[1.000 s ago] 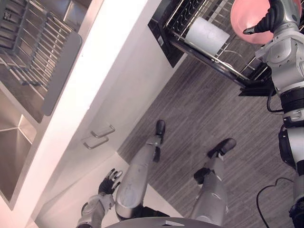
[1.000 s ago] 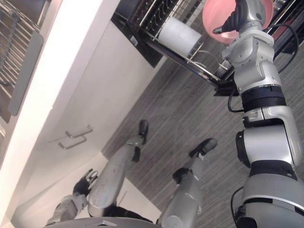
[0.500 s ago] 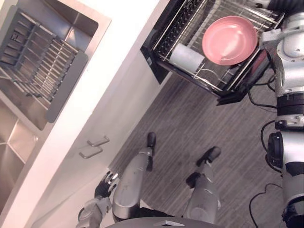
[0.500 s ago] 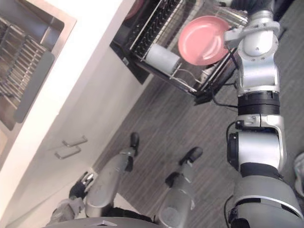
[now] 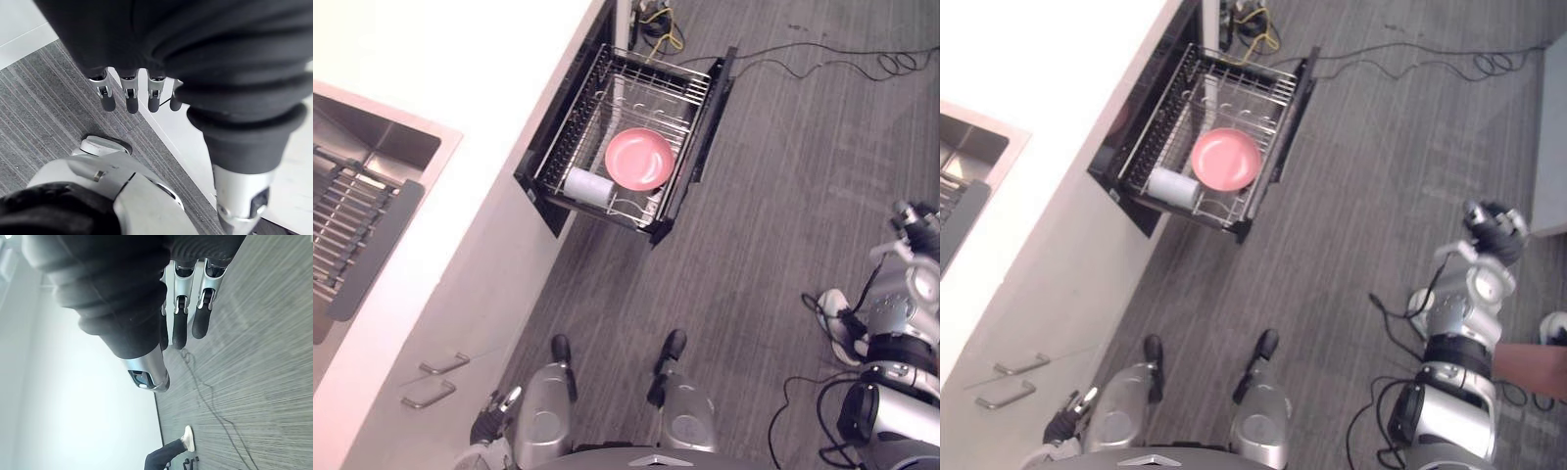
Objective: Walk over to the sink, pick up the cup, carry it to the dishwasher, place the cup inside the dishwasher, then close the dishwasher door
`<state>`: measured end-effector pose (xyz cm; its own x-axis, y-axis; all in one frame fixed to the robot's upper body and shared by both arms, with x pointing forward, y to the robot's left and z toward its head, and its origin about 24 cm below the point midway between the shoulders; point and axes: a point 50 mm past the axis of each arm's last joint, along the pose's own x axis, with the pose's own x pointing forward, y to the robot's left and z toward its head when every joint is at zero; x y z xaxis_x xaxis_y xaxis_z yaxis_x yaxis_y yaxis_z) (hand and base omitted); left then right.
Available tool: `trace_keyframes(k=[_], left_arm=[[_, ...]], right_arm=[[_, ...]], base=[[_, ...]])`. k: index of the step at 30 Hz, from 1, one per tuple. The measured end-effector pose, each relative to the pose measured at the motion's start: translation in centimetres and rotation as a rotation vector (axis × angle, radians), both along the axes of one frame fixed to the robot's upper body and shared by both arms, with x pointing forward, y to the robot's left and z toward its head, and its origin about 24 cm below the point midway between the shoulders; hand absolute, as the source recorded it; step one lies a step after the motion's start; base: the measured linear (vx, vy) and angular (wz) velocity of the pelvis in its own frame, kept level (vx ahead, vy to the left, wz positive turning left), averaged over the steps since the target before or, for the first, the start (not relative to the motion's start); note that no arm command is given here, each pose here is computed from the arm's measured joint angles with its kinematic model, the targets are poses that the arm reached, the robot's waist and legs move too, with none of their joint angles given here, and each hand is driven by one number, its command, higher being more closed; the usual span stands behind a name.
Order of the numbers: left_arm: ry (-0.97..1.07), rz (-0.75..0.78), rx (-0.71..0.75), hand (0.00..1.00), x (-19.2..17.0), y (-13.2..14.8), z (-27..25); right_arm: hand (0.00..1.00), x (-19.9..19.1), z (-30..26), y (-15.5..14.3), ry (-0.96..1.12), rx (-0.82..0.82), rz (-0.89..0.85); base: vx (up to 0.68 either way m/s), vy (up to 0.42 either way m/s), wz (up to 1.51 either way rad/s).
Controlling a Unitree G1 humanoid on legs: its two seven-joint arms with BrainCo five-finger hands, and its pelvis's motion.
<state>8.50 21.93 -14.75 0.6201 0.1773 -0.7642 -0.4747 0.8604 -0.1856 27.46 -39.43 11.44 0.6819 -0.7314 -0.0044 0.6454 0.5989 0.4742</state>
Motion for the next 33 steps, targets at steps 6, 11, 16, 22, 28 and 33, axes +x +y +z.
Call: trace_keyframes(k=[6, 11, 16, 22, 28, 33], left_arm=[[0.008, -0.017, 0.005, 0.00, 0.6, -0.3, -0.1], [0.004, -0.047, 0.000, 0.00, 1.6, -1.1, -0.1], [-0.028, -0.068, -0.026, 0.00, 3.0, -2.3, 0.0], [-0.036, -0.091, -0.061, 0.00, 4.1, -3.3, 0.1], [-0.043, -0.105, -0.083, 0.00, 4.5, -3.9, 0.2], [-0.052, -0.123, -0.103, 0.00, 4.8, -4.5, 0.3]], right_arm=[[1.00, 1.6, -2.2, 2.6, -0.138, 0.206, 0.222], [1.00, 3.5, -1.4, 4.9, -0.169, 0.201, 0.410], [1.00, 5.2, 0.2, 6.6, -0.199, 0.158, 0.522], [1.00, 6.9, 0.7, 9.2, -0.128, 0.104, 0.636], [1.00, 9.4, 4.4, 11.5, -0.135, 0.024, 0.705], [1.00, 10.0, 7.4, 9.4, -0.084, -0.051, 0.620]], base=[[-0.03, -0.010, -0.04], [0.00, 0.035, 0.04], [-0.04, 0.065, 0.03], [-0.08, 0.046, 0.11], [-0.04, 0.009, 0.26], [0.00, -0.016, 0.31]])
